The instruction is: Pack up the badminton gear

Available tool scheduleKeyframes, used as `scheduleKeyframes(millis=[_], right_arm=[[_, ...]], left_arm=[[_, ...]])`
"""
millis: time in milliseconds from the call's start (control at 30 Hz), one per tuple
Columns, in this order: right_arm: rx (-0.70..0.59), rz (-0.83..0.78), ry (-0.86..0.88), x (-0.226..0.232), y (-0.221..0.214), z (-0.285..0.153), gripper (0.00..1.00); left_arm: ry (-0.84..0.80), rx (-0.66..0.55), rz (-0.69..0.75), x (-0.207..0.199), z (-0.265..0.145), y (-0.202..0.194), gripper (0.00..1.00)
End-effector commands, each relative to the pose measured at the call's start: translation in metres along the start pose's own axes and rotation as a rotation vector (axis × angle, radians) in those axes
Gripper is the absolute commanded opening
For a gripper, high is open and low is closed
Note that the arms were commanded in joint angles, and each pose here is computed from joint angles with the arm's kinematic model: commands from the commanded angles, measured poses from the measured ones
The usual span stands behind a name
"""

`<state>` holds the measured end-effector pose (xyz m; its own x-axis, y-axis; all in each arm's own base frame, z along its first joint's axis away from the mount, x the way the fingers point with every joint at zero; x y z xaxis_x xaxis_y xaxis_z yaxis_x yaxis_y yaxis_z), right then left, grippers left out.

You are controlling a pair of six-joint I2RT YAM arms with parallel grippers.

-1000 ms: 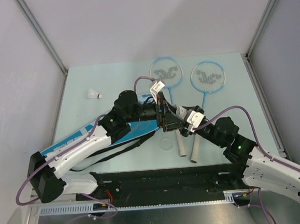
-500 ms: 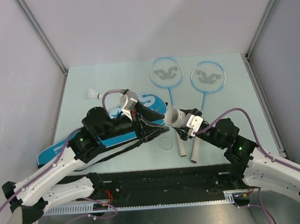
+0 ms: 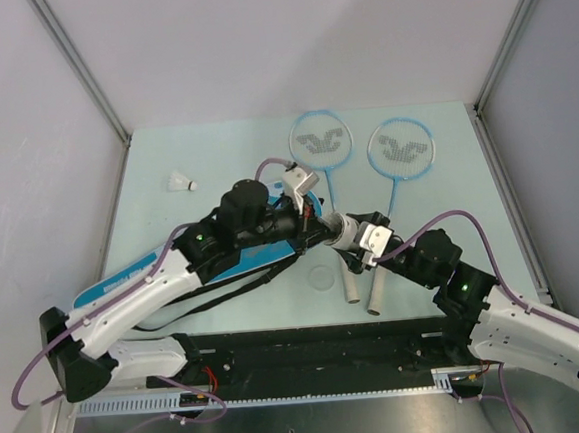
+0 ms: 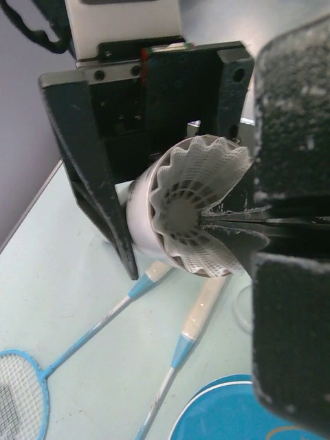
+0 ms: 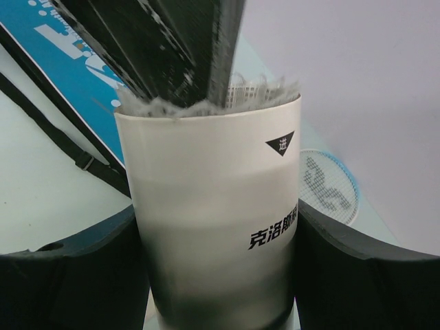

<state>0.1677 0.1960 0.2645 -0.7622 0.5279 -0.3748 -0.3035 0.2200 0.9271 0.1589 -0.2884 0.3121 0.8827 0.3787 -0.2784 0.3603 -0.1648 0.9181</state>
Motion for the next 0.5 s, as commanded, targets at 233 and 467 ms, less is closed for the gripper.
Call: scheduleKeyframes(millis=[233, 467], right_arm=[[-0.083, 0.054, 0.010, 0.002, 0.014, 0.005, 0.25], [-0.022, 0.033, 0.003, 0.003, 0.004, 0.003, 0.25]], left_arm=[[-0.047, 0.031, 0.057, -0.022, 0.046, 0.020, 0.00], [0.015, -0.105, 0.095, -0.014, -0.024, 0.035, 0.43]])
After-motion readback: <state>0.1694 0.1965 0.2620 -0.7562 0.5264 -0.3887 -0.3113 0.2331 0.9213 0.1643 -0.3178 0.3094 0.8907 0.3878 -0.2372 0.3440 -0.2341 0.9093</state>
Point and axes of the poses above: each gripper's point midway between its finger pads, its own z axis out along the fingers, its own x axis along the line the jaws close on, y = z × x, the point moved 6 cm from there along -z, back along the fingers, and after that the axes turned 5 degrees about z, right-handed, at the moved point
